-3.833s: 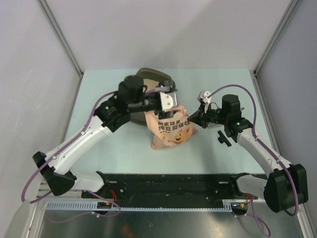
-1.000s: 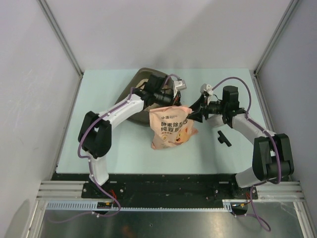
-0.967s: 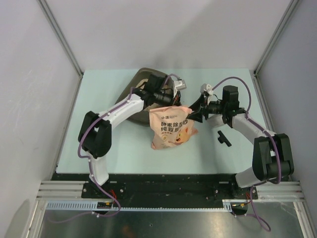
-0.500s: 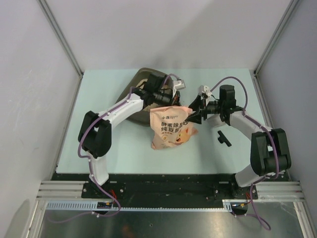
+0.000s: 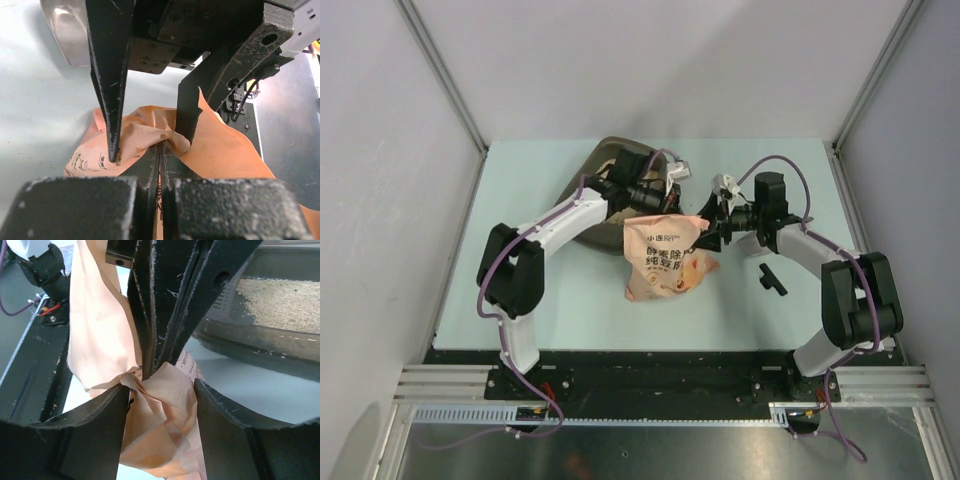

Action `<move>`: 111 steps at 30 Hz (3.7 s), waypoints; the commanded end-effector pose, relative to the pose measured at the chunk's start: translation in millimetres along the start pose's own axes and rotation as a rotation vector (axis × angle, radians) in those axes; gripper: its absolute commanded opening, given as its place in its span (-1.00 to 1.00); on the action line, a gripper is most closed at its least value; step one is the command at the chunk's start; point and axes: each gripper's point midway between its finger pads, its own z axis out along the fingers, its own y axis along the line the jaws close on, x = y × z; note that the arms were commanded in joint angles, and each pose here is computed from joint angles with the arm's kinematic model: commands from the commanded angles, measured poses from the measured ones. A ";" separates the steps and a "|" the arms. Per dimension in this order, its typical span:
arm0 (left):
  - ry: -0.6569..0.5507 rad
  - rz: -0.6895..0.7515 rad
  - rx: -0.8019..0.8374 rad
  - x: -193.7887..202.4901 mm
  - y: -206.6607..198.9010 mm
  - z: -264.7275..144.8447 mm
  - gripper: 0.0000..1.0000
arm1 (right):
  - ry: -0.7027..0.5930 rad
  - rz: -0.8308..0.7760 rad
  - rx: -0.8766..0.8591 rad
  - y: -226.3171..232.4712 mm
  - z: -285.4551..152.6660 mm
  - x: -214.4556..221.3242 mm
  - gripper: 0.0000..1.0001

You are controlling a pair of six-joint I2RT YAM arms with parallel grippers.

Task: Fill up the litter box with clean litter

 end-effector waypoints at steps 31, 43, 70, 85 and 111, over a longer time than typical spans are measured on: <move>-0.092 0.136 -0.474 44.7 -32.1 -184.8 0.50 | -0.042 0.439 0.077 -2.3 -0.8 -25.9 -1.00; -0.080 0.260 -0.409 65.3 -50.1 -146.1 0.99 | 0.003 0.467 0.104 3.6 -6.4 -17.5 -1.00; -0.264 -0.146 -0.148 40.5 -45.7 -81.4 -0.55 | -0.028 0.469 0.023 21.6 -26.4 -30.9 -1.00; -0.330 -0.494 -0.230 52.2 -12.0 -121.0 -1.00 | -0.040 0.714 -0.137 41.6 -35.8 -25.0 -1.00; -0.322 -0.523 -0.171 52.6 -2.5 -105.5 -0.92 | -0.022 0.701 0.027 33.2 -0.3 -8.1 -0.36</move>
